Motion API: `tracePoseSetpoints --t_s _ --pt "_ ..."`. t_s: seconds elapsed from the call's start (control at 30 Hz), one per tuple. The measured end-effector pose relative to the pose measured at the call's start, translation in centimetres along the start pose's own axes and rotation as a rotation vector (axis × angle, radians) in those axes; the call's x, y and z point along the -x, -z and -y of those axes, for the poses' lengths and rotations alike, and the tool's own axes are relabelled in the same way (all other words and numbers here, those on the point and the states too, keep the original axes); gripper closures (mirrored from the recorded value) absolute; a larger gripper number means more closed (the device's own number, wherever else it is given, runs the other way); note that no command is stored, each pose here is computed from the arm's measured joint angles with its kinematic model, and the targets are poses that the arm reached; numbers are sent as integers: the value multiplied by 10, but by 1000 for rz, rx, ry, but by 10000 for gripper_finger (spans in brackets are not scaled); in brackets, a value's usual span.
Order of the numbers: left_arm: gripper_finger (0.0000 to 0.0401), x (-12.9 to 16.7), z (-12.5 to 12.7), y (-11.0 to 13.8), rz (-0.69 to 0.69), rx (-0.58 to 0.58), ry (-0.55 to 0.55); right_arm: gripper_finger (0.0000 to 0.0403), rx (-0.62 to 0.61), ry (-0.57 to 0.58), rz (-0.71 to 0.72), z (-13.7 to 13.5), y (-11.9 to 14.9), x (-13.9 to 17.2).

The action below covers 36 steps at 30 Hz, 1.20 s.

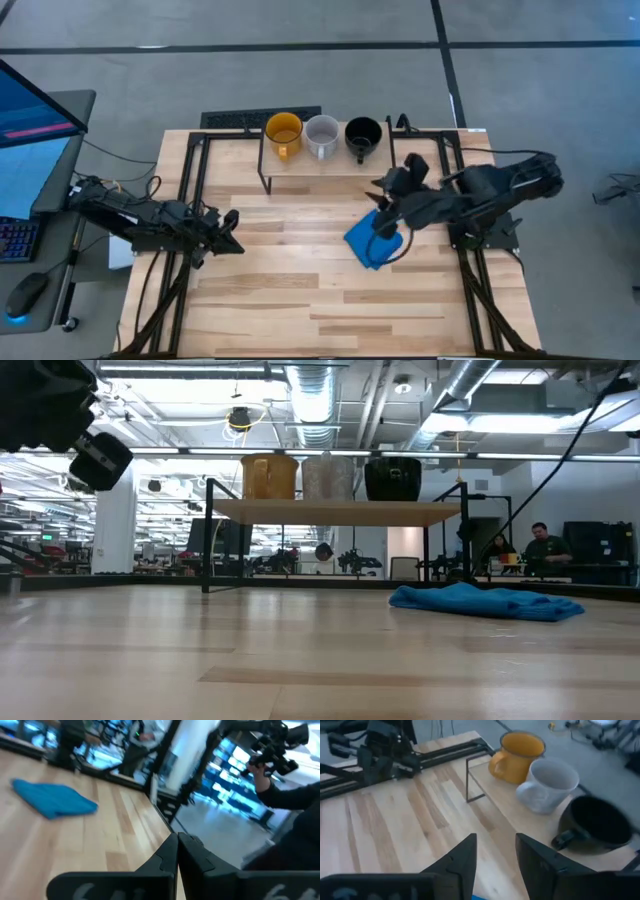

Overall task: Stack small to large cups/mugs on shelf
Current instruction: Return to Home Position

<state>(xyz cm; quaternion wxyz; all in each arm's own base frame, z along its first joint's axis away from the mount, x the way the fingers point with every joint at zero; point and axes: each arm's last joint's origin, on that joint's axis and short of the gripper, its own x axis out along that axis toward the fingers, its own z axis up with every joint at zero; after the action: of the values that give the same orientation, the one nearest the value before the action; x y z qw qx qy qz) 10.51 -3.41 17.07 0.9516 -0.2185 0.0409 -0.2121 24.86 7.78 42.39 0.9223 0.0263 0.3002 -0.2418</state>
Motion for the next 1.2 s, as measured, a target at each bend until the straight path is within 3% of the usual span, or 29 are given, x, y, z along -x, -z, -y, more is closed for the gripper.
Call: tracePoseSetpoints --t_s 0.17,0.37,0.67,0.83,1.2 --pt "401 0 -1 -5 82 -7 -74 264 107 -11 31 21 1 13" --pt "401 1 -1 -11 139 -6 -160 286 140 -69 61 49 31 25" --pt "401 2 1 -18 196 -117 -172 296 100 -314 303 84 79 40" --pt "401 2 2 -21 233 -136 -191 296 35 -357 377 98 111 36" --pt "401 2 1 -20 227 -140 -208 296 -74 -406 504 101 171 5"
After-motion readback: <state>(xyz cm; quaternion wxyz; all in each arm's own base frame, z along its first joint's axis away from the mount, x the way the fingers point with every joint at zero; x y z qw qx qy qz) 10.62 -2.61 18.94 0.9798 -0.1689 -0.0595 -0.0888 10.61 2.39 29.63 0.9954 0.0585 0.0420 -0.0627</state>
